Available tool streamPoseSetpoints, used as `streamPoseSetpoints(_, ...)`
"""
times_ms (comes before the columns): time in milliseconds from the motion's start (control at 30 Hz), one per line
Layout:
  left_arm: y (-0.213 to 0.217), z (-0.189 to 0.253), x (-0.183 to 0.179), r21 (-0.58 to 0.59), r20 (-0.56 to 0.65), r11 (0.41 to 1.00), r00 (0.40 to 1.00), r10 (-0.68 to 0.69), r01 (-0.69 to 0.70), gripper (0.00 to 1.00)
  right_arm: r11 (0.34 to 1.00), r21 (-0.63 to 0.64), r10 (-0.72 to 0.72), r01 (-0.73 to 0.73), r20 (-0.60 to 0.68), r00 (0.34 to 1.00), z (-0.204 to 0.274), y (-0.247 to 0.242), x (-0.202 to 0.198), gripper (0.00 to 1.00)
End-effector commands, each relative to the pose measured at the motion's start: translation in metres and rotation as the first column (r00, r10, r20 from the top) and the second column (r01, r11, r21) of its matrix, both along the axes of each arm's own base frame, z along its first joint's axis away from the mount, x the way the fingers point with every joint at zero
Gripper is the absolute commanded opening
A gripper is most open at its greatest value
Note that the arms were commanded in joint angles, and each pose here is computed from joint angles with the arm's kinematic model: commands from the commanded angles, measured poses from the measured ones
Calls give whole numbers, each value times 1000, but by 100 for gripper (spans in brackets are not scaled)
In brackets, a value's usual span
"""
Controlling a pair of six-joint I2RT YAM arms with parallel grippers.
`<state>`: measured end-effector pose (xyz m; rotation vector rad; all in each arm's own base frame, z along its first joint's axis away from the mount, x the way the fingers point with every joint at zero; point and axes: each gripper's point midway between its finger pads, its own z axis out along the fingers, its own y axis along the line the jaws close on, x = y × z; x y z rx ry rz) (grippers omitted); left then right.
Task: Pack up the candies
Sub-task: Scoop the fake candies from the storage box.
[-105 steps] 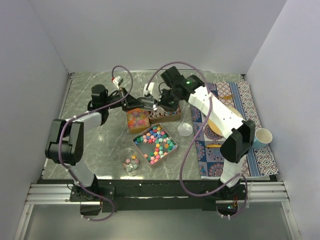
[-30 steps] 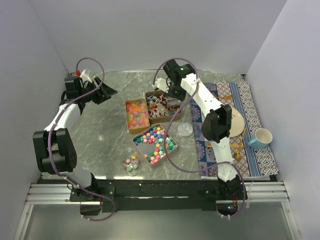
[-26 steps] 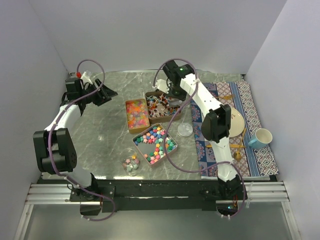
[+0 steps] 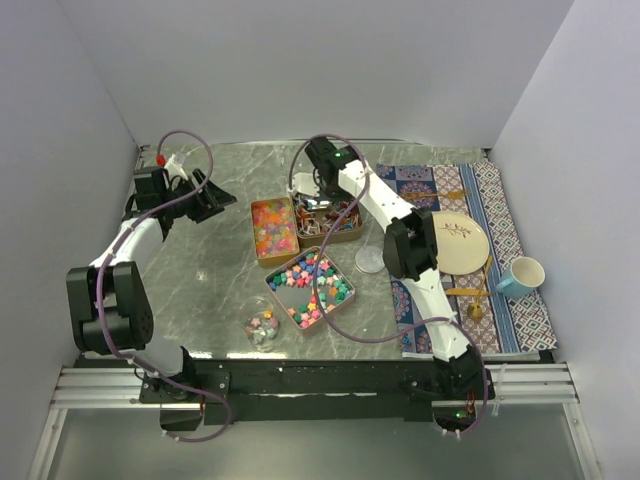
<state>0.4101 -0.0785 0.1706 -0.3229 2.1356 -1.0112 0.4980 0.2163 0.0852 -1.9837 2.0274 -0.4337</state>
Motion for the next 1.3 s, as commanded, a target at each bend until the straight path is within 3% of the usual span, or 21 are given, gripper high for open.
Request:
streamPoseSetpoints(0,2,17,1,30,73,1000,997,-5,3,66,990,-23,138,-138,32,990,3,23,7,0)
streamPoseSetpoints(233,3,17,4,40,73,999,997,-5,2,66,966,-52,248,-255,-101,963,-18,20,-15,0)
streamPoseSetpoints(667,3,15,7,26,69,1000,998,1,-3,65,906,-60,412,-419,-100,906,-16,5,-32,0)
streamPoseSetpoints(1033,4,9,1,47,61,999,998,3,-6,66,898,231,403,-375,-90,911,-13,37,-35,0)
streamPoseSetpoints(1267,5,0,2,53,27,999,1000,-6,5,65,852,431,365,-299,-78,928,-2,37,-41,0)
